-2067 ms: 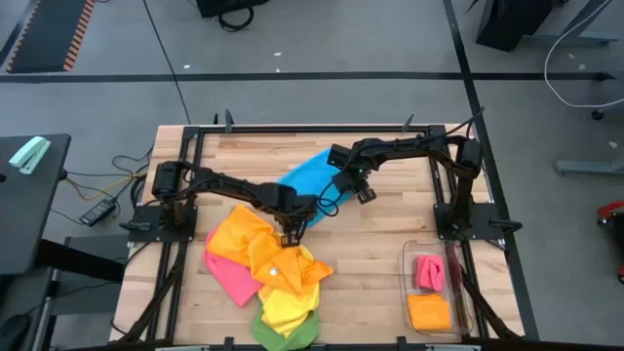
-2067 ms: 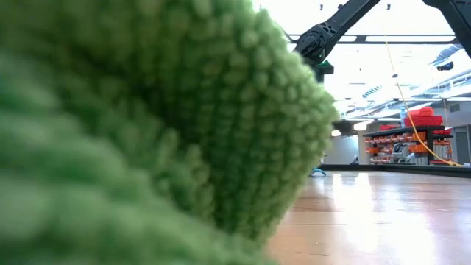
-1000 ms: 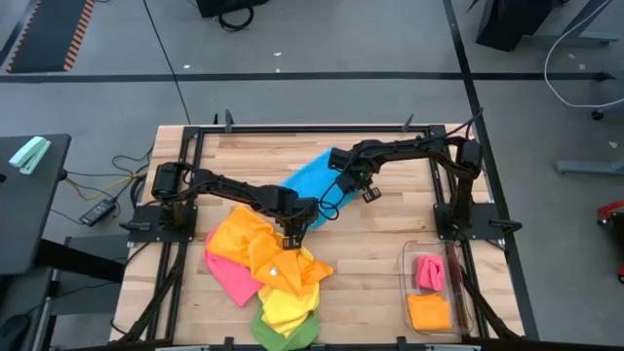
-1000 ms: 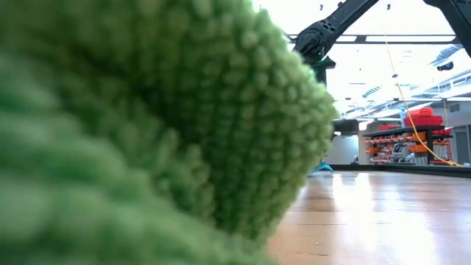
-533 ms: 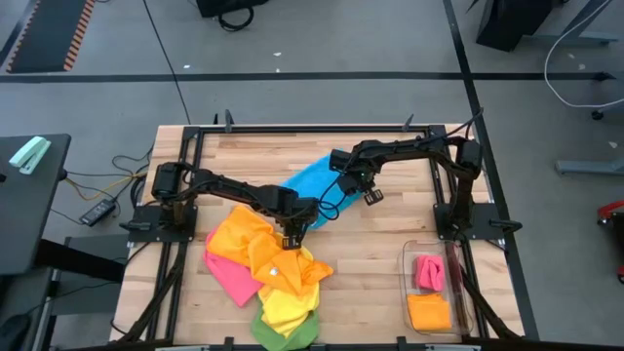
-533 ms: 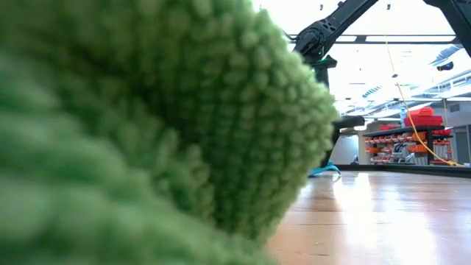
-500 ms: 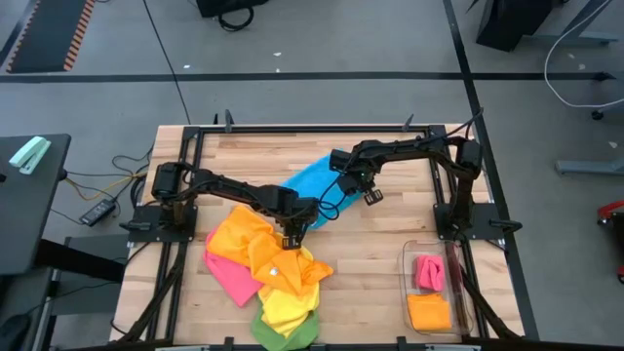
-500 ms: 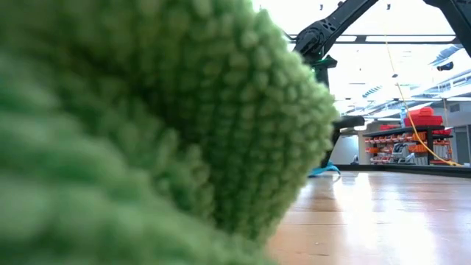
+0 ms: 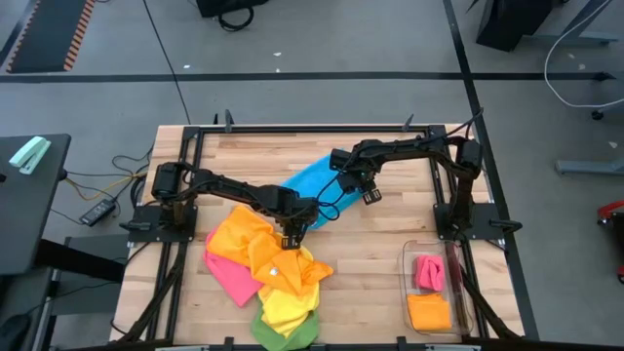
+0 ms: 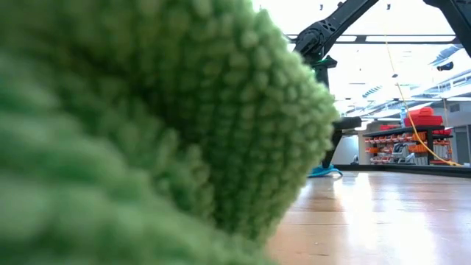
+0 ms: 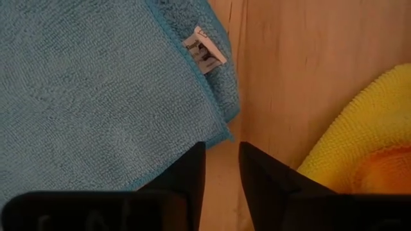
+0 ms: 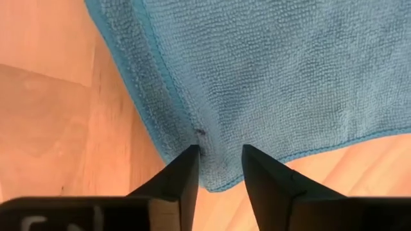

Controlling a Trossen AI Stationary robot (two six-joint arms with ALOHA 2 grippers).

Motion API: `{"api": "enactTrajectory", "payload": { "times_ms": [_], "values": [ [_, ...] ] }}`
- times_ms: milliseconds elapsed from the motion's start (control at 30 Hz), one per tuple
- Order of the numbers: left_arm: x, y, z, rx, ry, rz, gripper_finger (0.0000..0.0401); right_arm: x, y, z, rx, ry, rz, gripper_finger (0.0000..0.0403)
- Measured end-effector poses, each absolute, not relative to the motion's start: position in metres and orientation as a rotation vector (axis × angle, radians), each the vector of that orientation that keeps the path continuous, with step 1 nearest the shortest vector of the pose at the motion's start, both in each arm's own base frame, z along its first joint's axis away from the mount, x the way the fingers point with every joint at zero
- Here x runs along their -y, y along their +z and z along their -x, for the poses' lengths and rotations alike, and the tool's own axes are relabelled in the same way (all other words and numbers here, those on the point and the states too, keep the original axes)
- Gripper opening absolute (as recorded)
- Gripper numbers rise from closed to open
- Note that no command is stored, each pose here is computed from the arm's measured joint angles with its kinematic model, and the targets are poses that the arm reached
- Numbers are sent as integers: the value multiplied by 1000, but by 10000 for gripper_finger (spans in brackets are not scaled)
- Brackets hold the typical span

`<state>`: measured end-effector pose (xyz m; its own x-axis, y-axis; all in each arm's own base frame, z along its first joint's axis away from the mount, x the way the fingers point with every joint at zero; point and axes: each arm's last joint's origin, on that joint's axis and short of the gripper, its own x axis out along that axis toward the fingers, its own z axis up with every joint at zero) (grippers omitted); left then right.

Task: Fold microfiber towels
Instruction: Fold the blue towel

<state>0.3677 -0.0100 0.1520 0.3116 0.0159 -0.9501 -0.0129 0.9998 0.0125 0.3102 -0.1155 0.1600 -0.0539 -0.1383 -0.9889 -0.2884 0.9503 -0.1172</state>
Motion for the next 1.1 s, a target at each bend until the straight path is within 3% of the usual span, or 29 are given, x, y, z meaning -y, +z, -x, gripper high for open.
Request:
{"api": "enactTrajectory", "payload": {
  "times_ms": [433,1100],
  "values": [
    [10,152,-366,-1270,0,-29,96,113,148,-304,-1637,118,300,44],
    [10,152,-366,-1276,-18,-54,84,112,166,-302,-1737,114,270,41]
  ]
}}
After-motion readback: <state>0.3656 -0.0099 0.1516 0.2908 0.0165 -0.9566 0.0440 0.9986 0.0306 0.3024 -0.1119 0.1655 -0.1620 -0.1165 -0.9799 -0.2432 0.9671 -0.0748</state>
